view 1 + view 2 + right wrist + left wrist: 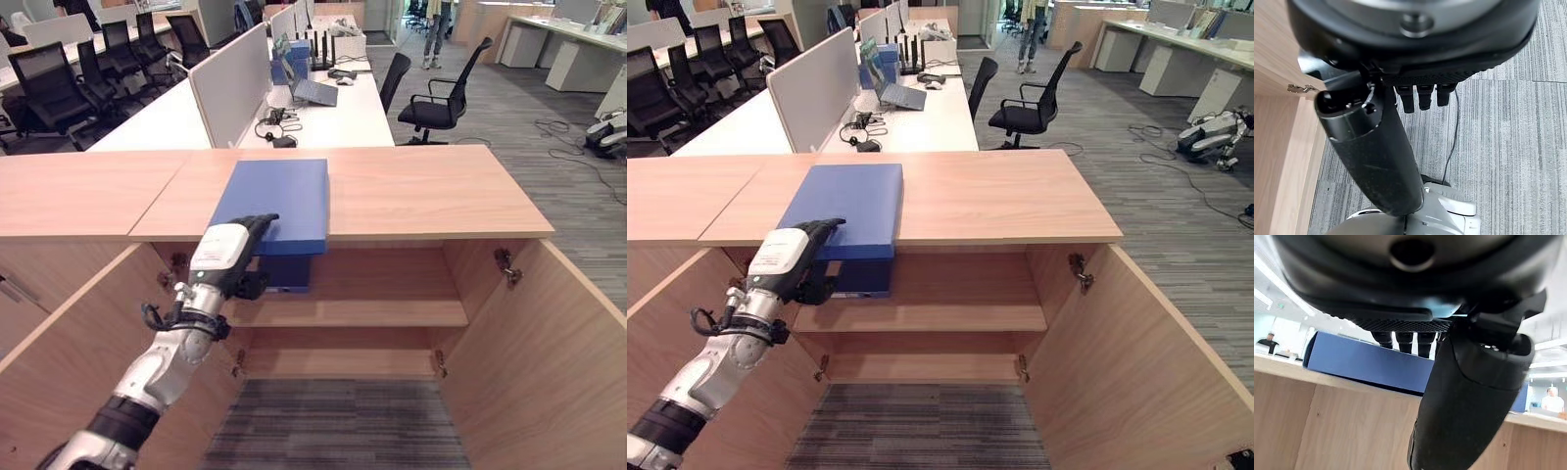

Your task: Put the empty folder in the office cabinet

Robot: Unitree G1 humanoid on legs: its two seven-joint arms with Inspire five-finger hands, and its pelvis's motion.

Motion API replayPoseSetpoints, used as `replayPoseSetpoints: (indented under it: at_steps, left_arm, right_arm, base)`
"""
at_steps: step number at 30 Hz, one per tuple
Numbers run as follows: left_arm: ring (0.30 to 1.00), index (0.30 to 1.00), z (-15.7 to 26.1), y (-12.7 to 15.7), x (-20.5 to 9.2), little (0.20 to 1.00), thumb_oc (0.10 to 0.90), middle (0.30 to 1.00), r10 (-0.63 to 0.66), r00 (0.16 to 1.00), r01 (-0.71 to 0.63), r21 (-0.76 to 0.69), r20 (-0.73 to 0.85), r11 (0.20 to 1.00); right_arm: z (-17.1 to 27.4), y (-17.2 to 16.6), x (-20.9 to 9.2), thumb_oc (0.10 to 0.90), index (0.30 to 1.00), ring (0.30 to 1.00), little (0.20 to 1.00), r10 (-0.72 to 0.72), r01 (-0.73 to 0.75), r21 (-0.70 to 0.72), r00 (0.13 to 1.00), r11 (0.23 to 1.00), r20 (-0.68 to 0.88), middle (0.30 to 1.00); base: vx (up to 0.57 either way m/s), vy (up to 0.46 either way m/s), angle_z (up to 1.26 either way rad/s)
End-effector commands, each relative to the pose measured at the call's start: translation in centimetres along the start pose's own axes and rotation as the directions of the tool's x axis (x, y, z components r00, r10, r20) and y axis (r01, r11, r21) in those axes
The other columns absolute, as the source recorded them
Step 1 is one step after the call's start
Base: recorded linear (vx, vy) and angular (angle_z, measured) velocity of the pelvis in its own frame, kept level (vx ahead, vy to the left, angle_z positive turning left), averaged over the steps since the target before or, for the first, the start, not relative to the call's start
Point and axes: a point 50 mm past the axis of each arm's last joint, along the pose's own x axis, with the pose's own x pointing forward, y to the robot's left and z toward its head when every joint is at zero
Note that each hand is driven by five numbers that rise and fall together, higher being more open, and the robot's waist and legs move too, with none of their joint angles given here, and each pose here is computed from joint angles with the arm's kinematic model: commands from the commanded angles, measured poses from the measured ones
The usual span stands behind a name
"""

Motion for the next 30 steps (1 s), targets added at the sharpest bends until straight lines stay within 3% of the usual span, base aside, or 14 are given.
replayPoseSetpoints:
  at_steps: [1, 5, 6, 8, 23, 27, 30]
  left_arm:
    - [0.9, 0.9, 0.3, 5.5, 4.3, 0.9, 0.8, 0.9, 0.192, 0.978, -0.207, 0.263, 0.082, 0.942]
    - [0.9, 0.9, 0.0, 5.9, 4.9, 0.9, 0.8, 0.9, 0.175, 0.978, -0.206, 0.449, 0.109, 0.869]
    - [0.853, 0.853, -0.2, 5.8, 5.1, 0.853, 0.769, 0.853, 0.175, 0.979, -0.203, 0.489, 0.105, 0.848]
    - [0.3, 0.3, -0.3, 5.5, 5.1, 0.3, 0.4, 0.3, 0.164, 0.981, -0.193, 0.516, 0.101, 0.834]
    - [0.3, 0.3, -1.6, 1.4, 2.8, 0.3, 0.4, 0.3, 0.109, 0.994, -0.097, 0.515, 0.006, 0.852]
    - [0.3, 0.3, -1.4, 0.7, 2.3, 0.3, 0.4, 0.3, 0.093, 0.996, -0.082, 0.475, 0.001, 0.876]
    - [0.3, 0.3, 0.0, 1.5, 1.6, 0.3, 0.4, 0.3, 0.144, 0.988, -0.153, 0.371, 0.053, 0.916]
  right_arm:
    - [0.7, -1.9, 0.1, 0.8, 0.9, 0.9, 0.9, -0.055, 0.057, -0.088, 0.998, 0.994, 0.024, 0.9]
    - [0.6, -2.1, 0.1, 0.8, 0.9, 0.9, 0.9, -0.063, 0.066, -0.085, 0.998, 0.994, 0.028, 0.9]
    - [0.6, -2.1, 0.1, 0.8, 0.9, 0.9, 0.9, -0.063, 0.065, -0.082, 0.998, 0.994, 0.029, 0.9]
    - [0.5, -2.2, 0.1, 0.8, 0.9, 0.9, 0.9, -0.068, 0.069, -0.08, 0.997, 0.994, 0.025, 0.9]
    - [-0.1, -2.0, 0.1, 0.8, 0.9, 0.9, 0.9, -0.075, 0.075, -0.087, 0.997, 0.993, 0.006, 0.9]
    - [-0.1, -2.2, 0.1, 0.8, 0.9, 0.9, 0.9, -0.085, 0.086, -0.077, 0.996, 0.993, 0.007, 0.9]
    - [-0.2, -2.0, 0.0, 0.8, 0.9, 0.9, 0.9, -0.086, 0.086, -0.059, 0.996, 0.995, 0.005, 0.9]
  base:
    - [0.0, 0.0, 0.0]
    - [0.0, 0.002, -0.04]
    - [-0.01, -0.003, -0.05]
    - [-0.02, -0.004, -0.04]
    - [0.0, -0.004, -0.03]
    - [-0.02, -0.002, 0.0]
    - [0.0, 0.0, 0.0]
